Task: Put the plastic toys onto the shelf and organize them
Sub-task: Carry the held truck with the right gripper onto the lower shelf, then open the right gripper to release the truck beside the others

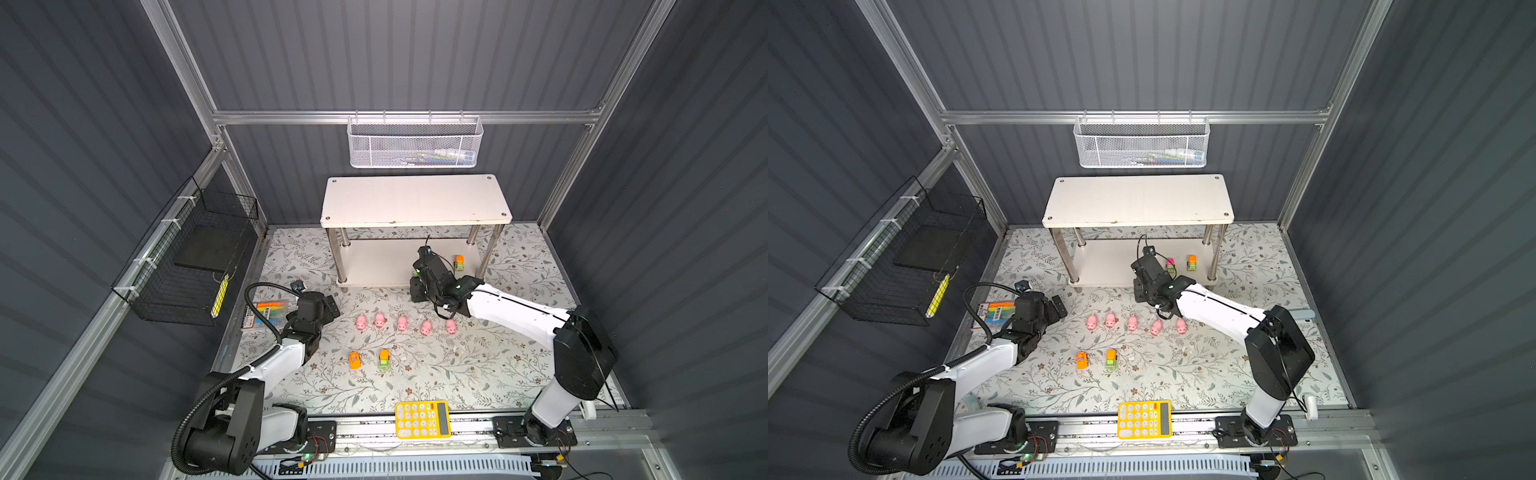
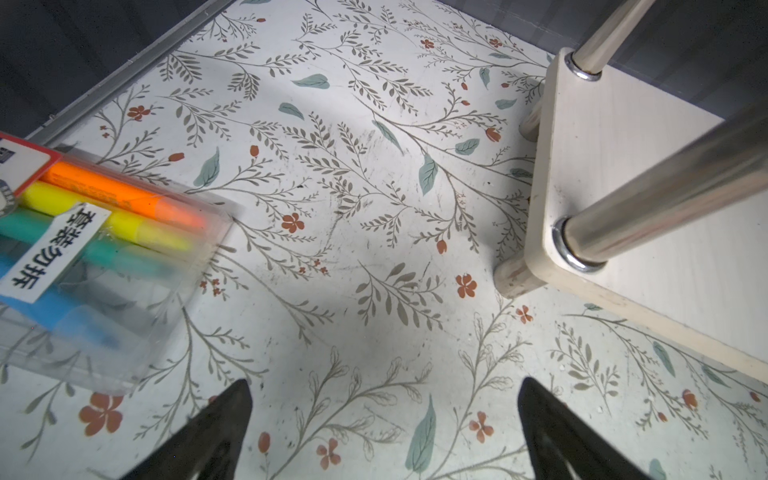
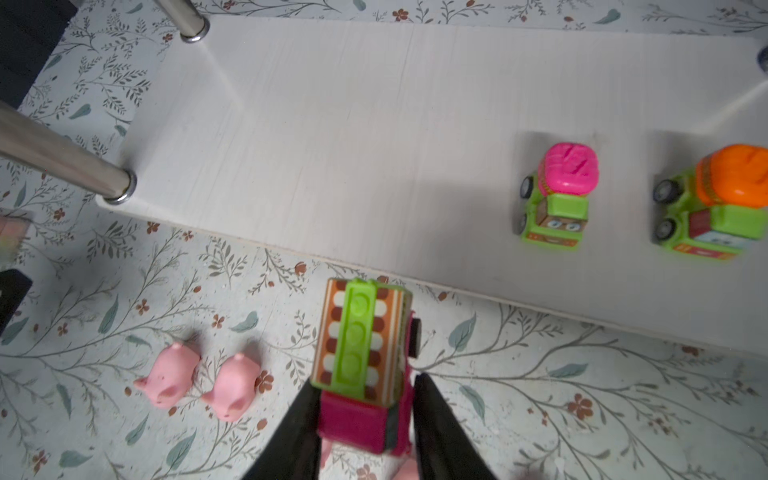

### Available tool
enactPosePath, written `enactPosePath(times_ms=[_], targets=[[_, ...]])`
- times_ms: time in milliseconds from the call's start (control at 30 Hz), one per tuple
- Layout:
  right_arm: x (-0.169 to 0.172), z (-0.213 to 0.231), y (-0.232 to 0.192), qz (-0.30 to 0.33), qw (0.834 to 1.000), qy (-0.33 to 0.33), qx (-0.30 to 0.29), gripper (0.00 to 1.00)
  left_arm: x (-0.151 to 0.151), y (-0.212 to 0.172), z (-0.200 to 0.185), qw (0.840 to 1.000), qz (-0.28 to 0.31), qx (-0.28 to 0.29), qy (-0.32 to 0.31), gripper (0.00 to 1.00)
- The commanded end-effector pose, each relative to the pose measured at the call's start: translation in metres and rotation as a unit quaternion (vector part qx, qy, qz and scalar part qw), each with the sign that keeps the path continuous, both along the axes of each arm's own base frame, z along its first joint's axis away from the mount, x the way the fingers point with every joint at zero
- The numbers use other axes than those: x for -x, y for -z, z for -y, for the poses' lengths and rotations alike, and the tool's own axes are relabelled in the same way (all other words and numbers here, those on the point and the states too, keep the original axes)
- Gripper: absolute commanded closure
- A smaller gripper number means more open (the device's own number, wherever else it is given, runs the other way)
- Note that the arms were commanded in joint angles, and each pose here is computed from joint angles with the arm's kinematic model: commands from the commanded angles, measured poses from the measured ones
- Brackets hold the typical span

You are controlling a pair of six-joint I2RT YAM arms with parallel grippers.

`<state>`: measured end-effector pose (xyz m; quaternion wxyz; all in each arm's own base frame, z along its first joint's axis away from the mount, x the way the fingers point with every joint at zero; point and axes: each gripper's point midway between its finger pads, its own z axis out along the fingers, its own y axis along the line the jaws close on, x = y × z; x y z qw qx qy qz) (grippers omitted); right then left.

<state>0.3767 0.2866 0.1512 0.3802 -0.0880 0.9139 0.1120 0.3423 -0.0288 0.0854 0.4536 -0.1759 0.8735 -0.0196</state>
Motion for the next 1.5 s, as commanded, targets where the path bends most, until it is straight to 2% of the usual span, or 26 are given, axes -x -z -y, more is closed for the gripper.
enactPosePath(times_ms=[0, 700, 1467], targets=[[-0.024, -0.005, -0.012, 0.029, 0.999, -0.005, -0.015, 0.63, -0.002, 0.002, 0.002, 1.0, -0.006, -0.001, 0.005, 0.0], [-0.078, -0.004, 0.025, -0.002, 1.0, 0.014, -0.018, 0.63, -0.004, 0.008, 0.003, 1.0, -0.014, -0.003, 0.006, 0.0], [-0.094, 0.004, 0.054, -0.025, 0.999, 0.034, -0.01, 0.6, -0.006, 0.01, 0.005, 1.0, -0.02, -0.003, 0.01, 0.0]])
